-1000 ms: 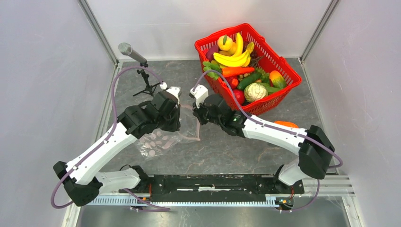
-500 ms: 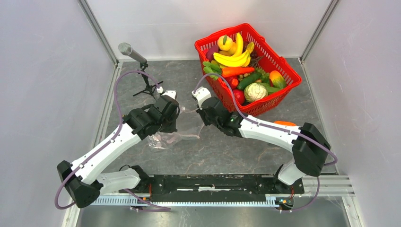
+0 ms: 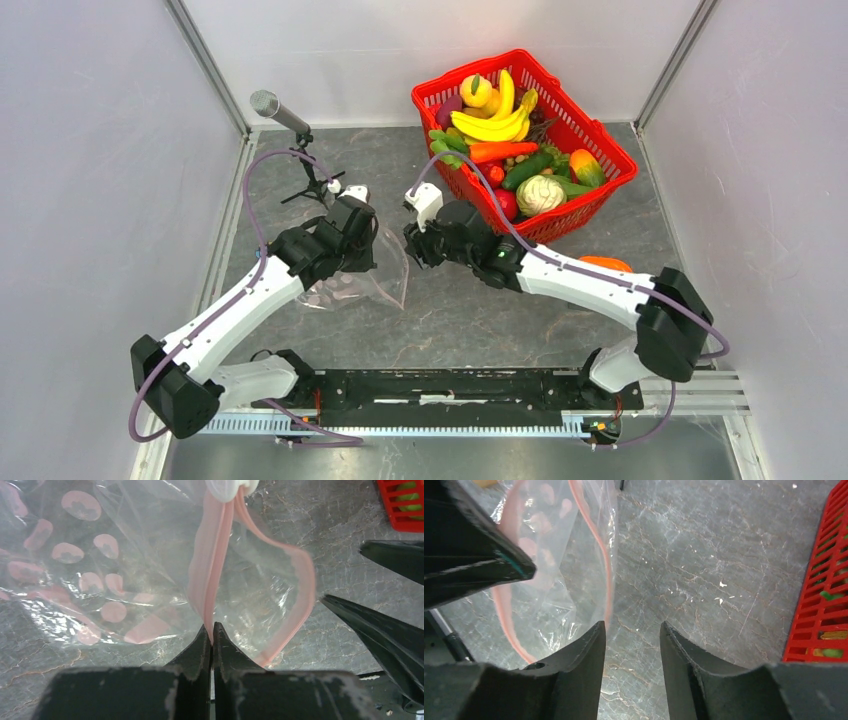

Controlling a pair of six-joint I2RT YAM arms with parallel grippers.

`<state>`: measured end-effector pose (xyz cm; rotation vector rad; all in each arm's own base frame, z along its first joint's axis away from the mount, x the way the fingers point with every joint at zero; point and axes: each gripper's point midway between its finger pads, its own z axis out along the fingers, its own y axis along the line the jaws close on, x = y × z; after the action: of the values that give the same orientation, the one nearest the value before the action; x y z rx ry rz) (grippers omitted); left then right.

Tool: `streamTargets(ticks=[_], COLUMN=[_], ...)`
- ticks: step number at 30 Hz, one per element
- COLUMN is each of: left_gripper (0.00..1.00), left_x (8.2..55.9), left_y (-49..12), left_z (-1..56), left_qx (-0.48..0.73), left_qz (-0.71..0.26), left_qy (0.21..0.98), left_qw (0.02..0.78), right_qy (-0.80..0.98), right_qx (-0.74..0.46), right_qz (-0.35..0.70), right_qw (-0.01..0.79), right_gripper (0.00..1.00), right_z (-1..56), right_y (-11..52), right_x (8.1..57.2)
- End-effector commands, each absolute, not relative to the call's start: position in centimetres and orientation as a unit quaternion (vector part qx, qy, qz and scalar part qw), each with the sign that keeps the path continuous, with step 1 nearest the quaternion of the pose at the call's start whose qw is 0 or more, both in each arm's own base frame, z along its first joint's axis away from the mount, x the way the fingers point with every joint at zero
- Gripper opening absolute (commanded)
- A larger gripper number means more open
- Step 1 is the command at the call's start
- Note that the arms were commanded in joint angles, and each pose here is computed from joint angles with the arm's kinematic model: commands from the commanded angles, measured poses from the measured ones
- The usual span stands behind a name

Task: Place the food in the zip-top bag and seal the zipper
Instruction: Open the zipper of the food storage bag, then pick up the fake vegetable from the bin.

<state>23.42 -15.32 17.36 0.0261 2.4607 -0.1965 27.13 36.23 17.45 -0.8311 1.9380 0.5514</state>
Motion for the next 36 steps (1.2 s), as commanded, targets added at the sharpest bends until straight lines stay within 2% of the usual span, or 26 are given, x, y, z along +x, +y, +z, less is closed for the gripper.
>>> streamTargets(ticks=[1, 3, 6, 7, 11, 14, 19, 24, 27, 32, 34, 36], left_gripper=[0.02, 0.02, 0.02, 0.02, 0.02, 0.02, 0.02, 0.02, 0.02, 0.02, 0.02, 0.02], left_x=[24.5, 24.5, 24.6, 24.6, 24.5, 24.4, 24.2, 24.1, 24.1, 24.1, 24.1, 24.0], left_y=[-16.1, -16.4, -16.5, -16.6, -16.8, -17.0, -17.3, -17.2, -17.2, -17.3, -17.3, -17.3], left_z=[18.5, 18.5, 18.5, 18.5, 18.6, 18.4, 18.3, 18.5, 18.7, 19.1, 19.2, 19.3], left_qx=[0.005, 0.012, 0.013, 0.014, 0.018, 0.020, 0.027, 0.029, 0.030, 0.035, 0.035, 0.037], left_qz=[-0.108, -0.114, -0.116, -0.120, -0.129, -0.136, -0.143, -0.145, -0.147, -0.151, -0.152, -0.154], left_qy=[0.928, 0.927, 0.926, 0.926, 0.923, 0.923, 0.923, 0.921, 0.919, 0.916, 0.916, 0.915], left_qw=[0.357, 0.357, 0.359, 0.359, 0.361, 0.360, 0.357, 0.360, 0.365, 0.369, 0.370, 0.371], right_qy=[0.751, 0.743, 0.723, 0.718, 0.709, 0.708, 0.717, 0.742, 0.766, 0.803, 0.814, 0.826], right_qx=[-0.331, -0.326, -0.307, -0.301, -0.239, -0.176, -0.117, -0.079, -0.077, -0.086, -0.097, -0.099], right_qz=[0.264, 0.276, 0.288, 0.282, 0.209, 0.141, 0.067, 0.015, 0.005, 0.006, 0.013, 0.010], right_qw=[0.506, 0.514, 0.548, 0.561, 0.630, 0.669, 0.684, 0.666, 0.638, 0.589, 0.573, 0.555], right_gripper=[0.49, 0.49, 0.59, 0.59, 0.66, 0.66, 0.69, 0.77, 0.77, 0.89, 0.98, 0.98], right_z=[22.4, 23.5, 26.2, 27.0, 31.0, 33.8, 36.3, 36.1, 34.1, 30.6, 29.2, 28.0], right_y=[36.3, 35.9, 34.8, 34.2, 29.6, 25.3, 19.5, 15.0, 13.2, 10.9, 10.4, 9.8], right_x=[26.7, 26.2, 25.9, 26.0, 27.8, 29.8, 32.7, 35.2, 36.8, 38.7, 39.2, 39.7])
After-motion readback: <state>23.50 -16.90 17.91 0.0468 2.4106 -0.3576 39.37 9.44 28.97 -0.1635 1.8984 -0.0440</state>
